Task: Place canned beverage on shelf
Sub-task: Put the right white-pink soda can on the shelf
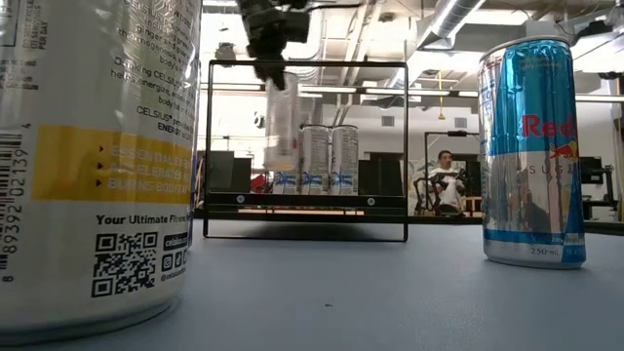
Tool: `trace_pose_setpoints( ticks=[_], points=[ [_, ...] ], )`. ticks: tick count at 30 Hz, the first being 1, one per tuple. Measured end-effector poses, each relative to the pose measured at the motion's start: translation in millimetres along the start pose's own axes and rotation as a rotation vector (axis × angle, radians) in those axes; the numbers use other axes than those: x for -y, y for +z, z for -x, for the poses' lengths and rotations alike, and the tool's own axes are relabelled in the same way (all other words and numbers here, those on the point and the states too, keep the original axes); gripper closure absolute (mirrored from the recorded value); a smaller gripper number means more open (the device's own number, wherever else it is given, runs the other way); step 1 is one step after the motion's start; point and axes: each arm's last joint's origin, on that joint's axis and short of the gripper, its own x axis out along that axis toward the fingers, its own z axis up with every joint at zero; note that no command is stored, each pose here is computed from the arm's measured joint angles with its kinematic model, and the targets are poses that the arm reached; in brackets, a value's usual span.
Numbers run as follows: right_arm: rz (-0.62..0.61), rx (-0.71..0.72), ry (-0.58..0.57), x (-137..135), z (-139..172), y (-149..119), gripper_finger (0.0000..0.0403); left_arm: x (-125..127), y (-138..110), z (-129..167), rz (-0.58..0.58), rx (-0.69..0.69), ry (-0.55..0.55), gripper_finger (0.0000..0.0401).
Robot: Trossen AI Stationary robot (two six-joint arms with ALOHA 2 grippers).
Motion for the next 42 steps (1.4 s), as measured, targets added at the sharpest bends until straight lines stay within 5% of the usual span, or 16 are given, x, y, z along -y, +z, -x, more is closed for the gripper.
trace_pose_setpoints(
  ticks=[10, 19, 26, 31, 42],
  points=[
    [0.024, 0.0, -0.003, 0.7, -0.1, 0.0, 0.0065, 0.4, -34.7, 20.1, 0.059, 0.18, 0.243, 0.0149],
    [0.016, 0.002, -0.01, 3.2, 0.0, 0.0, 0.0065, 1.4, -37.3, 7.8, 0.251, 0.118, 0.199, 0.0149],
    [-0.038, 0.017, -0.029, 8.8, -0.3, 1.0, 0.0065, 0.0, -36.3, 2.5, 0.408, 0.107, 0.343, 0.0149],
    [-0.134, 0.041, -0.059, 17.9, -0.5, 2.2, 0.0065, 4.5, -36.5, 1.5, 0.516, 0.112, 0.342, 0.0149],
    [-0.295, 0.048, -0.111, 34.3, -0.3, -0.3, 0.0065, 21.2, -32.2, -1.3, 0.544, 0.12, 0.364, 0.0149]
  ],
)
